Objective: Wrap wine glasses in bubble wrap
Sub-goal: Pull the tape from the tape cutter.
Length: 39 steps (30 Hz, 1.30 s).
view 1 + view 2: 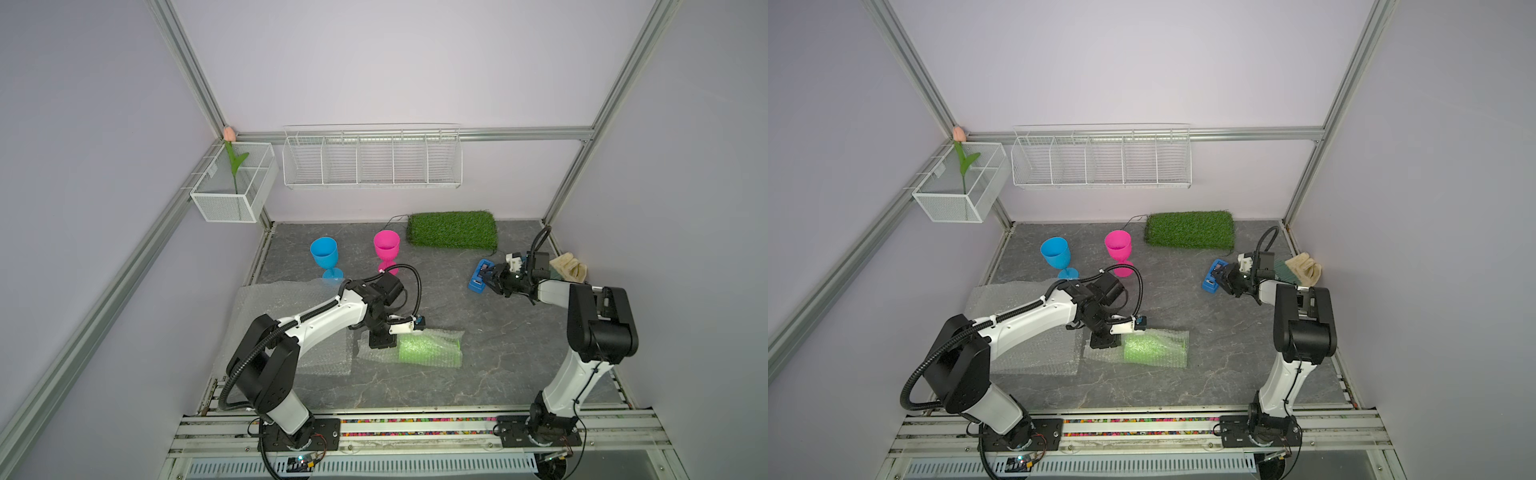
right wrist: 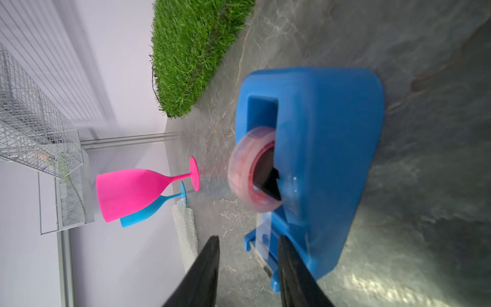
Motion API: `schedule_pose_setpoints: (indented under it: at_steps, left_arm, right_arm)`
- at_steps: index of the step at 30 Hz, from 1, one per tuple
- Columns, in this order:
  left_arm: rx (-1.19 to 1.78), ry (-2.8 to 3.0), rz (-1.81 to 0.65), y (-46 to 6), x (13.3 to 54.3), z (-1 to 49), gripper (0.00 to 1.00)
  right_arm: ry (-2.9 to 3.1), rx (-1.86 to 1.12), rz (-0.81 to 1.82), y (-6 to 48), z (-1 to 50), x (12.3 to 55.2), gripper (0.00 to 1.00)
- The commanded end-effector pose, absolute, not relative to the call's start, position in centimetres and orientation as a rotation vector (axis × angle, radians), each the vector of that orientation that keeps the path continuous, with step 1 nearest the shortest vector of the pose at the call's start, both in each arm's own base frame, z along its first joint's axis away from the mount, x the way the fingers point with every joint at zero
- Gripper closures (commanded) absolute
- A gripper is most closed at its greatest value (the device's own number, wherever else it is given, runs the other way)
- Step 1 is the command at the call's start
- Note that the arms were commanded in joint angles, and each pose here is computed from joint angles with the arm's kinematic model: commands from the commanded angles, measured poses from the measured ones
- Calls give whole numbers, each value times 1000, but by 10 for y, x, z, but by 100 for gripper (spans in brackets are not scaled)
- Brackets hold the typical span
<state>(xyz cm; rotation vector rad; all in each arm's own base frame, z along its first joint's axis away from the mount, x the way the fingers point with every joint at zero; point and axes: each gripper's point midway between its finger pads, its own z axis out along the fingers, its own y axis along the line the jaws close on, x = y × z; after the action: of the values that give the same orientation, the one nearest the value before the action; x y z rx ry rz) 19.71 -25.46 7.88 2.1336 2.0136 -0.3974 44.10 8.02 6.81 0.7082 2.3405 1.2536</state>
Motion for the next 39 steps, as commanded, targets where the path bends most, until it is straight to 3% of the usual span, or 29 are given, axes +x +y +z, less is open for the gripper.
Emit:
schedule_pose_setpoints:
  at_steps: [1,7,23,39]
  left_arm:
    - [2163,2034,-403,-252,192,75,100]
    - [2168,2040,-399,-251,192,73,100]
    - [2174,2053,-406,-251,192,72,100]
    - [2186,2055,-391,-250,190,71,100]
  right_arm:
    - [2326,732,1278,79,66,446,61]
    - [2325,742,1321,83,58,448,66]
    - [2281,770,1337,82,68,454,93]
    - [2204,708,1411,107,135,430,93]
